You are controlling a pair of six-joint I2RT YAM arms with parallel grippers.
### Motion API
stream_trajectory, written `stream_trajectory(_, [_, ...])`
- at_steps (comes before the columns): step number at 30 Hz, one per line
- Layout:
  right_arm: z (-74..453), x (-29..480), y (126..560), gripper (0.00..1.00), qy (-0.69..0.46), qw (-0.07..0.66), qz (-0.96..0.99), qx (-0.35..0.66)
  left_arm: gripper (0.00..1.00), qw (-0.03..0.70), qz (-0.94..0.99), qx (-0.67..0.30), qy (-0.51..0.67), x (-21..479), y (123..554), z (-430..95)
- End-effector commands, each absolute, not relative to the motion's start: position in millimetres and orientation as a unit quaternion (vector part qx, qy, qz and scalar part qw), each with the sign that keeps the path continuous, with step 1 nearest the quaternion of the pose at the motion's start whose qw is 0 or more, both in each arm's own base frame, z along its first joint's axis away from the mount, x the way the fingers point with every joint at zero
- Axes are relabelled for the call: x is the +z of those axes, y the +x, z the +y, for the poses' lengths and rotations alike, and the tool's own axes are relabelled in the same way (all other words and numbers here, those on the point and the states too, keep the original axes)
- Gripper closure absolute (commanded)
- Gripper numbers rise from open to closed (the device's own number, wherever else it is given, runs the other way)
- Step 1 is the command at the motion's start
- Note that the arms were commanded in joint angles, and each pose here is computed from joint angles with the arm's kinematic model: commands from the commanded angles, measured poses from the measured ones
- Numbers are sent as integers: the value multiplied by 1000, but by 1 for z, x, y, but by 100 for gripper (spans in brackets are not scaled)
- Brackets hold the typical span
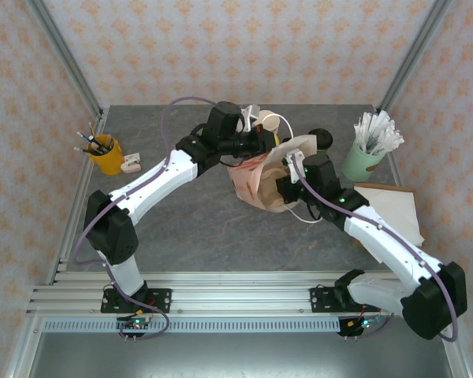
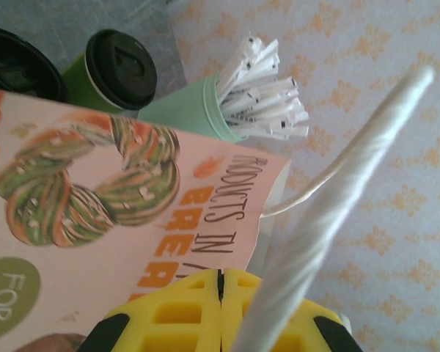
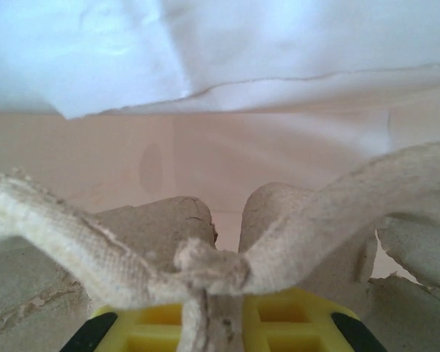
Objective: Pack the takeout coffee
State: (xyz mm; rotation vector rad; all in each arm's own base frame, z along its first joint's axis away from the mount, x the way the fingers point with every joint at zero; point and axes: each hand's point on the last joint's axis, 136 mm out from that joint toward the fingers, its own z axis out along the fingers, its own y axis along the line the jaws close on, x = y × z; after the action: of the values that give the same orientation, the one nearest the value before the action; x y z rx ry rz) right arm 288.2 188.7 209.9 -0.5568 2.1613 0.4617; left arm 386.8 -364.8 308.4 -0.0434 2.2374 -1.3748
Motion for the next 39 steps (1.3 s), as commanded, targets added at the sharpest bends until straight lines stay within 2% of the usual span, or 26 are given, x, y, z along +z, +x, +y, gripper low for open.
stream_trajectory(1, [184,211,252,100,-245,370,873,201,100,315,771,-547,-79,355,395,-354])
stream_trajectory(3, [179,207,236,100,-245,339,885,204,100,308,754,-572,-102,353,395,-356])
stream_trajectory(7, [178,199,219,100,-243,280,904,211,100,278,766,-576,-63,339,378,-377])
stream_trajectory(12, [194,191,234,100,-237,233,918,218,100,262,760,-593,-51,333,375,-389])
stream_trajectory(16, [195,175,253,100,-226,199,936,182,100,262,758,-595,-50,334,377,-390])
stream_trajectory(20, [194,162,265,100,-223,230,932,170,100,267,758,-592,-57,334,380,-384])
stream_trajectory(27, [187,177,279,100,-214,278,925,146,100,264,769,-582,-34,341,379,-378])
stream_trajectory(32, [185,217,306,100,-155,381,898,154,100,229,761,-605,-38,337,371,-391])
stream_trajectory(34, [190,217,315,100,-152,409,885,163,100,220,752,-619,-51,336,373,-393])
stream_trajectory(39, [204,182,324,100,-176,378,894,165,100,211,748,-627,-52,337,373,-398])
